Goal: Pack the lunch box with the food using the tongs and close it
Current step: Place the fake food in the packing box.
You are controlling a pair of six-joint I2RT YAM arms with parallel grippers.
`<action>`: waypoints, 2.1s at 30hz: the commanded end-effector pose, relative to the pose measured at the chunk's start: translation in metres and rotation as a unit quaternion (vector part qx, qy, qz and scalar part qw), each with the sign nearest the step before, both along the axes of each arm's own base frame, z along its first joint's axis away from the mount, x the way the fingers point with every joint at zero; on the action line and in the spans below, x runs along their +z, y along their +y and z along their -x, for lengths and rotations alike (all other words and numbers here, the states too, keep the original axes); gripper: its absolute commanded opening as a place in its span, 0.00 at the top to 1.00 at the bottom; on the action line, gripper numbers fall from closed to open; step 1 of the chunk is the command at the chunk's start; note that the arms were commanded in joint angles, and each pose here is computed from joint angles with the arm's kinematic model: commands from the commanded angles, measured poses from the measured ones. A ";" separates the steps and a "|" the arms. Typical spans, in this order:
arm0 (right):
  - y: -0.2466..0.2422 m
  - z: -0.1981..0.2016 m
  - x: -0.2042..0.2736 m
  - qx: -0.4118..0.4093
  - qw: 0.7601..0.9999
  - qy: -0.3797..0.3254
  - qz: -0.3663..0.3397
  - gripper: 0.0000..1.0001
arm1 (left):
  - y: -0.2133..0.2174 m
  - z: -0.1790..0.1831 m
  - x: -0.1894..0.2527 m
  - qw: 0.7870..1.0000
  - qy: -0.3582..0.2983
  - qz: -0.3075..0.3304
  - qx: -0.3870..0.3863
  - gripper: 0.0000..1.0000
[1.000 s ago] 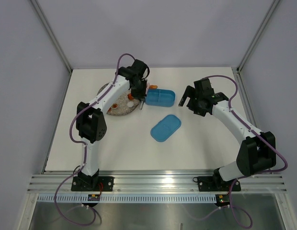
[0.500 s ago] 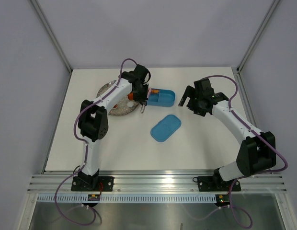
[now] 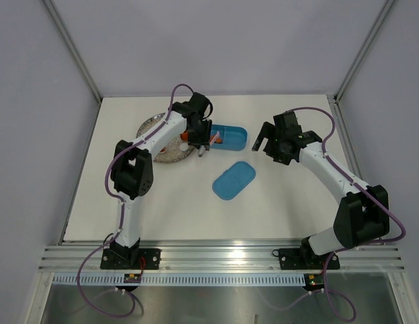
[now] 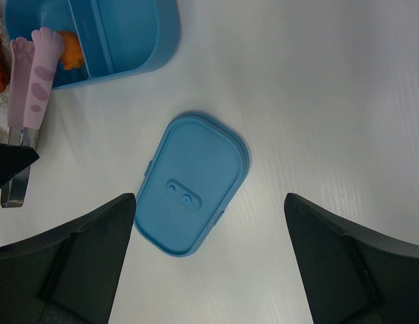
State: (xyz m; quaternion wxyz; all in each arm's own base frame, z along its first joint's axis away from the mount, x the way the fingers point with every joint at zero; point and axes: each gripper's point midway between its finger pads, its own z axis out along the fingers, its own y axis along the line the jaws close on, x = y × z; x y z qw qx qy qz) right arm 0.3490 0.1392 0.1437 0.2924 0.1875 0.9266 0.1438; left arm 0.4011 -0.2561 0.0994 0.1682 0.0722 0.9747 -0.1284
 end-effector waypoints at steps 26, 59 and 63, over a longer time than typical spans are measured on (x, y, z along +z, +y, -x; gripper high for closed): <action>0.004 -0.003 0.008 0.000 1.000 -0.019 -0.013 0.00 | 0.003 0.009 0.062 0.998 -0.062 0.001 -0.013 0.91; 0.003 -0.001 0.008 0.002 1.000 -0.018 -0.011 0.01 | -0.001 -0.012 0.021 0.997 -0.030 -0.070 -0.025 1.00; 0.003 -0.002 0.008 0.001 1.000 -0.019 -0.011 0.01 | -0.002 -0.017 0.031 0.997 -0.048 -0.063 -0.025 1.00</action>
